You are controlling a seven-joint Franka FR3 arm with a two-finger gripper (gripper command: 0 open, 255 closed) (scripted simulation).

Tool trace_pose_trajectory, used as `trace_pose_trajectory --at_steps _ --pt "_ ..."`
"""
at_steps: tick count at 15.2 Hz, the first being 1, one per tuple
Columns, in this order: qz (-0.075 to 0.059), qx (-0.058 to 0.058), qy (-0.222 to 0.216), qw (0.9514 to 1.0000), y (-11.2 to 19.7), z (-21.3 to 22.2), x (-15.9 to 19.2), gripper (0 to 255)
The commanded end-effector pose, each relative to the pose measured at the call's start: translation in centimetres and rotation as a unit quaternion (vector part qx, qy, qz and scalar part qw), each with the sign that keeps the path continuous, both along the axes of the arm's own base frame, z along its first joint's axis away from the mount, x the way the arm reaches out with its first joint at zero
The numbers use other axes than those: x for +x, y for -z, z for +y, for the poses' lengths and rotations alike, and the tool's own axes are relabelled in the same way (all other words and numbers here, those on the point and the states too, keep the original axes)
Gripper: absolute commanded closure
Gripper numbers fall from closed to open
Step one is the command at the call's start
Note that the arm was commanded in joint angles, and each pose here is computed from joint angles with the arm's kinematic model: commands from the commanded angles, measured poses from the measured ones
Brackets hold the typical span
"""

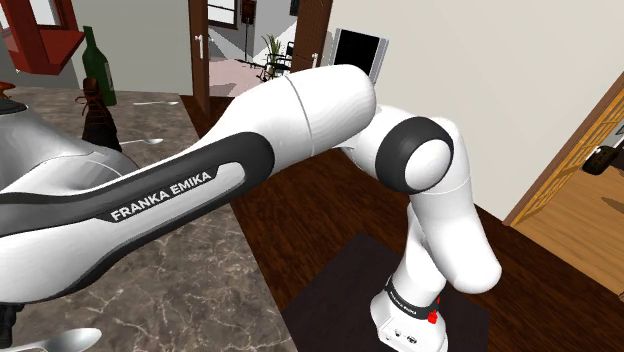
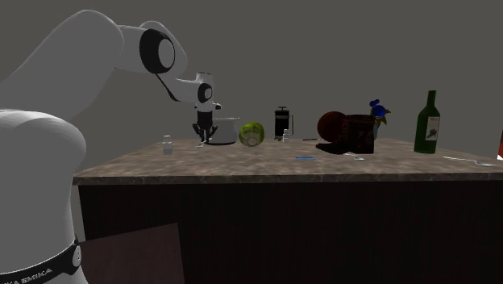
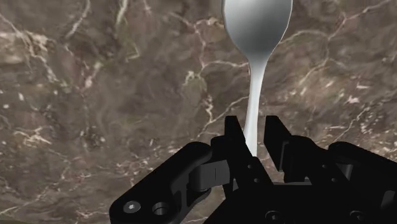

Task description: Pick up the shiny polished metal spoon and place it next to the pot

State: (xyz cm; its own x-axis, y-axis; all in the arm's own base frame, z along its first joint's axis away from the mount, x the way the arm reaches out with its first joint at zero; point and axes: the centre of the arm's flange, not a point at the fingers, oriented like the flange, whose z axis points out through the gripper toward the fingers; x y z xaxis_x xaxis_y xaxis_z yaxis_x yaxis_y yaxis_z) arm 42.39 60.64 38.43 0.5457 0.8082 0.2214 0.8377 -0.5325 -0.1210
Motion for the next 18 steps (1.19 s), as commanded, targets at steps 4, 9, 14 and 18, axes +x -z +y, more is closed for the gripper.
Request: trace_pose_trajectory --at_steps 4,9,14,18 --pt "0.000 0.000 0.000 1.0000 2.7 0.0 0.0 255" --pt "0.000 0.000 0.000 1.0000 3.8 0.0 0.0 255" --pt "0.000 0.000 0.000 1.0000 3.8 0.0 0.0 255" --pt "0.000 0.000 0.000 1.0000 3.8 0.0 0.0 0"
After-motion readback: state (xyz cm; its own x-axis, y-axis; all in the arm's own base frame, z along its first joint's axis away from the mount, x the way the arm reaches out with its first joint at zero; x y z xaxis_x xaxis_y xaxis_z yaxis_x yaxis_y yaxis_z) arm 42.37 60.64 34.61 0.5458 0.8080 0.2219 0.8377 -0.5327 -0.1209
